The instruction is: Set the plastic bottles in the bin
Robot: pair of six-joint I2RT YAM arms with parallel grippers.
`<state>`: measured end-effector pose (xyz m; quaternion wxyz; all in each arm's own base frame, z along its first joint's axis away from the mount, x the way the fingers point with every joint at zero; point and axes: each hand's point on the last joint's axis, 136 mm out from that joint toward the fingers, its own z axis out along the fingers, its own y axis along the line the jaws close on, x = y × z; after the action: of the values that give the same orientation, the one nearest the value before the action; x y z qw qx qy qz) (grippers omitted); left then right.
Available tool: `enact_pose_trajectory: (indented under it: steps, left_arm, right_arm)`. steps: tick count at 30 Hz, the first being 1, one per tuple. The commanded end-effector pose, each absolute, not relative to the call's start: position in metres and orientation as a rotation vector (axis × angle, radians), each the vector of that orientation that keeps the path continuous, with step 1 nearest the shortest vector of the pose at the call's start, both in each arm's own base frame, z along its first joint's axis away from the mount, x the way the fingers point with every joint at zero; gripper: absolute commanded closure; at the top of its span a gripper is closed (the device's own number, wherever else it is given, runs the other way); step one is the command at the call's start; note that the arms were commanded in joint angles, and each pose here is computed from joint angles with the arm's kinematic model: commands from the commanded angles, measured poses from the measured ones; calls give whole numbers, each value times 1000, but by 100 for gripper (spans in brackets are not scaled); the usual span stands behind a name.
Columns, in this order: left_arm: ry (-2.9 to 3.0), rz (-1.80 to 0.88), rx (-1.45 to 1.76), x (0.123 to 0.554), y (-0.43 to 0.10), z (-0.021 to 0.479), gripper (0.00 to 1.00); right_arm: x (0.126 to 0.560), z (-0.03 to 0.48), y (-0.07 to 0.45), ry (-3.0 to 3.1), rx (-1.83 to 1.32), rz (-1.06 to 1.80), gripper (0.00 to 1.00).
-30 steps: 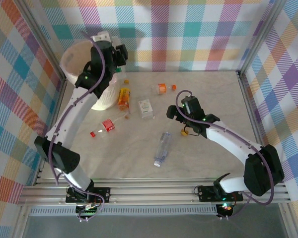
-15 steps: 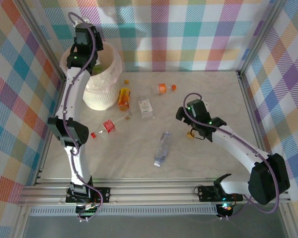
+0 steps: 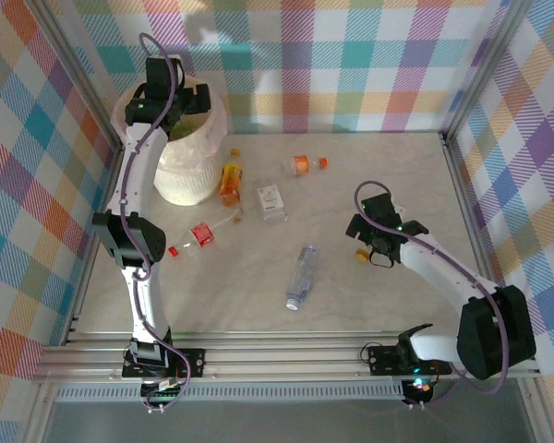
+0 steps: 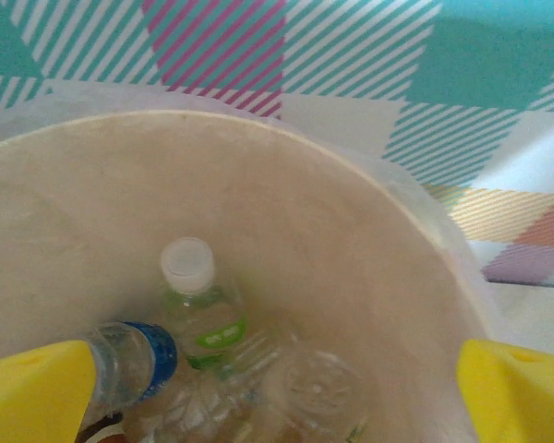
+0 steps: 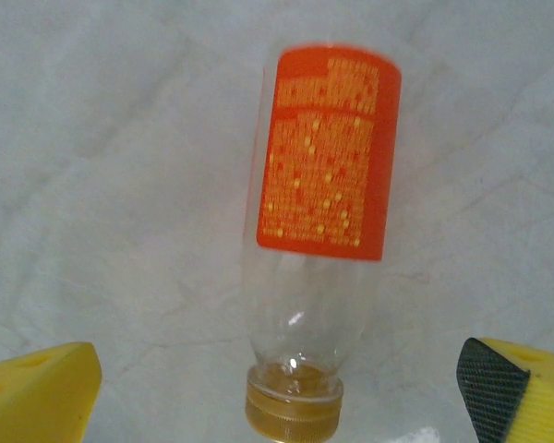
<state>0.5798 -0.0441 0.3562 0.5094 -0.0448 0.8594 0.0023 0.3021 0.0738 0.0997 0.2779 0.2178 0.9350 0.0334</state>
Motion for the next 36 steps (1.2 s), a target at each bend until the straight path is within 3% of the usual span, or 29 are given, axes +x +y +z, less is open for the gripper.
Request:
enact_pose_trajectory:
  steps: [1,7,16,29,36]
  left_arm:
    - [1965,-152,-77,542,-60,424,0]
    - [1885,-506,-33,512,-108,445,0]
    - [1830,-725,-46,473,-146,445,0]
    - [1914,-1048,124,418,-261,392,0]
    - [2065,-1064,62,412,-286,338,0]
  right_arm:
    - [288,75,73,2595,607,70,2]
    - [290,51,66,2585,699,18,8]
    - [289,28,64,2570,717,13,19]
    - [285,19,66,2545,660,72,41]
    - [287,23,74,2557,577,122,52]
